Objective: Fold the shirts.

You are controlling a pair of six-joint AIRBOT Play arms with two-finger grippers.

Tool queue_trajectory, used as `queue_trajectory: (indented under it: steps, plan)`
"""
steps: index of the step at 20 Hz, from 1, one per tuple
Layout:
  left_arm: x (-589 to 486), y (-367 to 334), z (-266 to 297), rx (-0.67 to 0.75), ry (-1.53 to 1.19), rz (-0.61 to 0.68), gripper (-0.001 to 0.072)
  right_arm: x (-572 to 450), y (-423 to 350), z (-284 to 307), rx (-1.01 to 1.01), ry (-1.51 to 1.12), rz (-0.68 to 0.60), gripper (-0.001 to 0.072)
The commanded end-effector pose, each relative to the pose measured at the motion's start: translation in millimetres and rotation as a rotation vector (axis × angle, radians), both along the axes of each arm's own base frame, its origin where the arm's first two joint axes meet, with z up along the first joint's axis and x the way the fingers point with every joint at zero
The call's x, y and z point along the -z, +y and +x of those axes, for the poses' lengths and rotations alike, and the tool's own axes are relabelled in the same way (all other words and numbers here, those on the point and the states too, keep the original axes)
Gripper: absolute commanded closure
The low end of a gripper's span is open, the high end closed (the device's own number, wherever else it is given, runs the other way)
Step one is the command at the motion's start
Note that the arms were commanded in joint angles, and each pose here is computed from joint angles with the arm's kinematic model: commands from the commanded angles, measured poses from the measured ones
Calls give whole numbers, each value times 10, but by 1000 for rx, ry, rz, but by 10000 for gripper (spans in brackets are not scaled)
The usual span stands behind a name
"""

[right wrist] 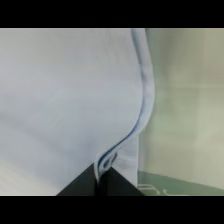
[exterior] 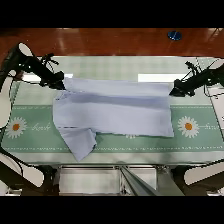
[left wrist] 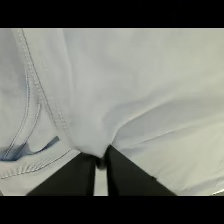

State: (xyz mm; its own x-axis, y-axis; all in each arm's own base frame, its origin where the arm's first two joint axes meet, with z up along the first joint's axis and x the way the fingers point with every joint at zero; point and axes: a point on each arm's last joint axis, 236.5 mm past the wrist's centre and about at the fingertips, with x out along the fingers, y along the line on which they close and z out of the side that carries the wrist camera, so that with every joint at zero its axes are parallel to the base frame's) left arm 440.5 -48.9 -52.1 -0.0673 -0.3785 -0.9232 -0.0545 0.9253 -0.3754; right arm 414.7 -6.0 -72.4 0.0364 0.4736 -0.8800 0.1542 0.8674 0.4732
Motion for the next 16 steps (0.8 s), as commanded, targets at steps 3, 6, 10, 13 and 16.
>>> queue_trajectory:
  steps: [3, 6, 10, 13, 16]
  plan:
    - [-35, 107, -435, 24, 189, 51, 201, -10, 41, -189, 24, 84, 13, 302]
    - [-213, 506, -842, 40, 236, 226, 201, -243, -316, -376, 66, 79, -135, 302]
    - [-411, 801, -1141, -195, -13, 229, 201, -501, -554, -632, 265, -93, -136, 302]
    - [-306, 535, -1708, -358, 30, -95, 202, -564, -273, -874, 366, -202, 40, 302]
    - [-91, 378, -2179, -443, 91, -218, 201, -669, 94, -997, 391, -295, 172, 302]
